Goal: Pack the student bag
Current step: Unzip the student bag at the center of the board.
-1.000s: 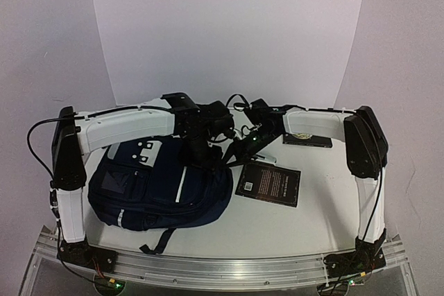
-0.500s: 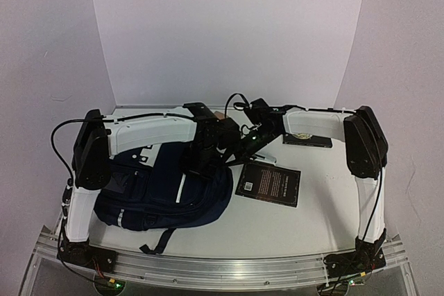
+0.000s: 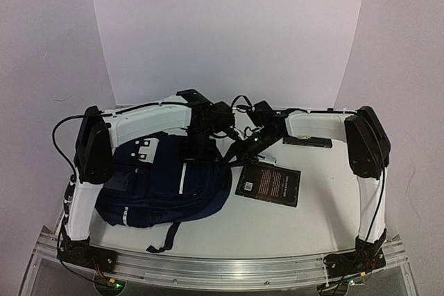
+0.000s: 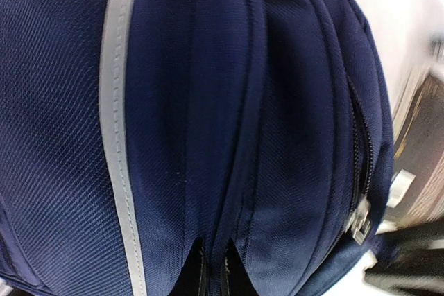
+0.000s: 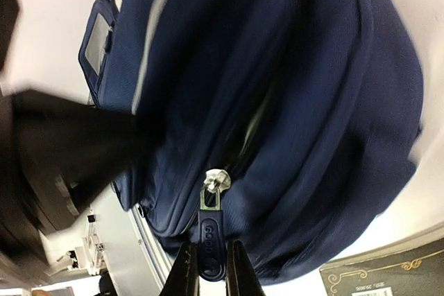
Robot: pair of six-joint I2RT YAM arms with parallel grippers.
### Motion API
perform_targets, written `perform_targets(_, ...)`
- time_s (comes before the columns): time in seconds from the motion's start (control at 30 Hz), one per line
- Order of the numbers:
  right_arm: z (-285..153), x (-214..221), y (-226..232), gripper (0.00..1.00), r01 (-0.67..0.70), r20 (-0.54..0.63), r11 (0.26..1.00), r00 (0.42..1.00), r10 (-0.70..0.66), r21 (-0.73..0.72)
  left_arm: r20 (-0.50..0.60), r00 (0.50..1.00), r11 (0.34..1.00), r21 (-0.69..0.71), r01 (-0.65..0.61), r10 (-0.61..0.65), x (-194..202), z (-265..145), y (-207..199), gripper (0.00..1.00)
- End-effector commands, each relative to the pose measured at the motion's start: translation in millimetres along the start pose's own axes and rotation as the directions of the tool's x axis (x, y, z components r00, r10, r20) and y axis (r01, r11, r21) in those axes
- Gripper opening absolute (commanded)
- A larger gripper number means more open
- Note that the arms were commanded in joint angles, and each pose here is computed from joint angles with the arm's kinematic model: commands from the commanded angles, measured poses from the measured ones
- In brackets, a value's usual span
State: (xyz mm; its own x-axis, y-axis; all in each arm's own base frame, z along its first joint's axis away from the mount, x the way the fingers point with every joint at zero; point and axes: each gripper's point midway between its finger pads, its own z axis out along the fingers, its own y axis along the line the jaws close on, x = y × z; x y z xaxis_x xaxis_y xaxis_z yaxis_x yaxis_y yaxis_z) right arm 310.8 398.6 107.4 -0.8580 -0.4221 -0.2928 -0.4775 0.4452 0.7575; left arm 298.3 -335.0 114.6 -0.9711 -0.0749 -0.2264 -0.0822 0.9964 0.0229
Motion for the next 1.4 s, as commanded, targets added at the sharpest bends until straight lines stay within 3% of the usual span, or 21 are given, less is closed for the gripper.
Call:
perform_targets(0.0, -19, 2, 25, 0.00, -0.015, 0.044, 1.000, 0.999, 0.016, -0.022, 0.107, 0.961, 0.963, 0.117, 0.242, -0.254, -54, -31, 23, 0.00)
perform_targets(0.23, -7, 5, 40, 0.00, -0.050, 0.113, 0.998, 0.992, 0.055, -0.047, 0.127, 0.899, 0.881, 0.300, 0.367, -0.418, -95, -46, 10, 0.00)
perform_targets(0.57, 4, 4, 81, 0.00, 0.028, 0.352, 0.999, 0.936, -0.012, -0.040, 0.079, 0.798, 0.731, 0.463, 0.501, -0.598, -139, -71, 9, 0.00)
perform_targets(0.87, 68, 47, 123, 0.00, 0.303, 0.324, 0.953, 0.900, -0.292, 0.015, -0.002, 0.784, 0.654, 0.550, 0.519, -0.621, -145, -83, 0, 0.00)
perform_targets(1.23, 130, 70, 150, 0.00, 0.455, 0.309, 0.884, 0.829, -0.466, 0.109, -0.030, 0.760, 0.597, 0.599, 0.533, -0.649, -141, -87, 10, 0.00)
perform_targets(1.37, 130, 65, 142, 0.05, 0.475, 0.316, 0.863, 0.803, -0.506, 0.174, -0.032, 0.766, 0.582, 0.631, 0.514, -0.642, -140, -91, 11, 0.00)
